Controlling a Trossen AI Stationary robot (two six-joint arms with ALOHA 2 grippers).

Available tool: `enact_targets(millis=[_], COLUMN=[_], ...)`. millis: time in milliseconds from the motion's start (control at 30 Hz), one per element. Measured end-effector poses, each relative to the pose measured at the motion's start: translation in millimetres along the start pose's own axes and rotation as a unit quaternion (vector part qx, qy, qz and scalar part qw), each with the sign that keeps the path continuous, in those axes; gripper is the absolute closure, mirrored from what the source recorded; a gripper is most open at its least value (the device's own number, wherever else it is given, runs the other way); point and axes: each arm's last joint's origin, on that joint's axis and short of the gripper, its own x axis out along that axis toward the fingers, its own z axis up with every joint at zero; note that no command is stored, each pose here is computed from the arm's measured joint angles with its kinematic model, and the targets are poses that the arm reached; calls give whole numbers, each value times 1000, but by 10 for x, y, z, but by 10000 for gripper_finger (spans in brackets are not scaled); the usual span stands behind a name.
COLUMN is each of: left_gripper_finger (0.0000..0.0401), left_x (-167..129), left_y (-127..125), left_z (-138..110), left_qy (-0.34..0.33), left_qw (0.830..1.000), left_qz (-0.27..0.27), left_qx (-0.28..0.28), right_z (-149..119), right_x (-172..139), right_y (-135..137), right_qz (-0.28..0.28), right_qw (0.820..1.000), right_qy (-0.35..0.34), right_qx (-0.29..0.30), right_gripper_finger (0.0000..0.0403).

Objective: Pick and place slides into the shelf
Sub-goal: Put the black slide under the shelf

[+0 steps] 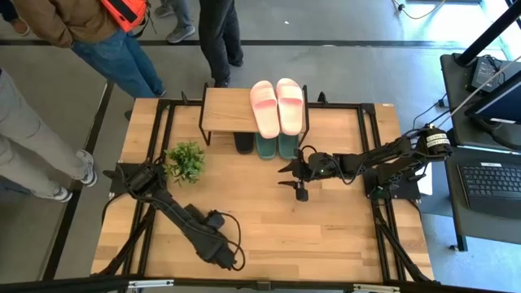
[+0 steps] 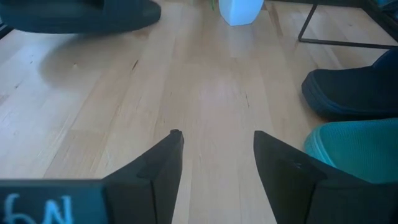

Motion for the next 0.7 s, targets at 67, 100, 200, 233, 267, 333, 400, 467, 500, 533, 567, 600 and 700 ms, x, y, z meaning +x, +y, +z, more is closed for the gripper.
enact_targets(millis=[67,100,200,233,267,333,400,467,500,533,567,600,700], left_gripper_finger=[397,398,398,398,398,399,399,399,399,399,399,399,399], left_x=[-91,-139,-272,-314,-348,-406,-443,-447,-447,-446,-446,-445,-442], left_y=[2,4,-1,1,4,12,24,41,51,62,74,86,127], left_z=[19,30,64,79,93,128,176,243,280,321,363,406,536], left_qy=[-33,-50,-105,-120,-134,-156,-179,-192,-198,-203,-210,-216,-235], left_qw=[999,998,993,991,988,984,979,975,974,972,969,967,959], left_qz=[-12,-18,-30,-34,-36,-37,-32,-22,-16,-10,-3,4,28], left_qx=[15,23,50,54,61,76,93,107,113,121,129,137,159], right_z=[0,0,0,0,0,0,-1,-1,-1,-1,-1,-1,-1], right_x=[0,0,0,0,0,0,0,0,0,0,0,0,0], right_y=[0,1,0,0,1,1,0,1,1,1,1,1,1], right_qz=[0,0,0,0,0,0,0,0,0,0,0,0,0], right_qw=[1000,1000,1000,1000,1000,1000,1000,1000,1000,1000,1000,1000,1000], right_qy=[0,0,0,0,0,0,0,0,0,0,0,0,0], right_qx=[0,0,0,0,0,0,0,0,0,0,0,0,0], right_gripper_finger=[206,206,206,206,206,206,206,206,206,206,206,206,206])
